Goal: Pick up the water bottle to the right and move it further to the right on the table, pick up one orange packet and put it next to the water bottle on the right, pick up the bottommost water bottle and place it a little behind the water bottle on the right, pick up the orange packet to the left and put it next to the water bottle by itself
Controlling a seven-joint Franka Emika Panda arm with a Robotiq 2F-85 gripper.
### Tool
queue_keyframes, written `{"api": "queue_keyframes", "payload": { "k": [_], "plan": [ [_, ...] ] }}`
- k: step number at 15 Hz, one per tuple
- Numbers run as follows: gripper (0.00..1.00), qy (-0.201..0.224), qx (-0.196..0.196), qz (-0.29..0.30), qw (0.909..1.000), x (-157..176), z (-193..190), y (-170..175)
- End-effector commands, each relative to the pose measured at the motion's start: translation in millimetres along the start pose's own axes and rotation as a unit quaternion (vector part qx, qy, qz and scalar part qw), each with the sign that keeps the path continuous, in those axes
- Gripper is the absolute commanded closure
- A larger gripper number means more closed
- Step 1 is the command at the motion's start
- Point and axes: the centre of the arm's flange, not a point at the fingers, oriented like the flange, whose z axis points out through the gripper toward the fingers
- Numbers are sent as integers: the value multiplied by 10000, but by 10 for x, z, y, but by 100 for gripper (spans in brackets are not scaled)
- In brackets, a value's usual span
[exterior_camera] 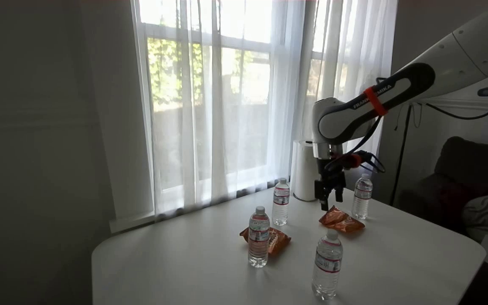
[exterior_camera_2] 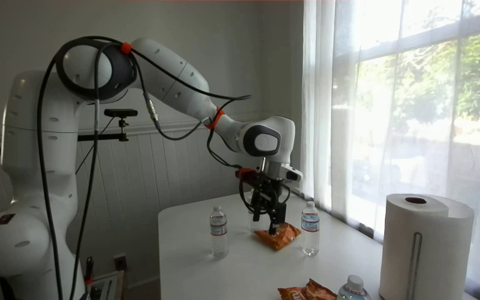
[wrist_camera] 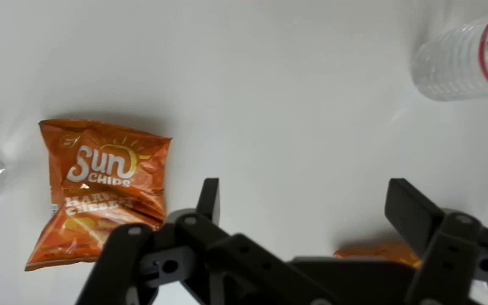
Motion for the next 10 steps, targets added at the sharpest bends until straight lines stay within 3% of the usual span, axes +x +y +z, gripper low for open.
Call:
{"api": "queue_keyframes", "payload": {
  "k": [1,6,10],
  "plan": [
    [0,-44,146,-166,9997,-450,-175,-403],
    [0,2,310,-787,9964,-703,-345,-811],
    [0,-303,365,-1203,9916,-879,-377,-1001]
  ]
}}
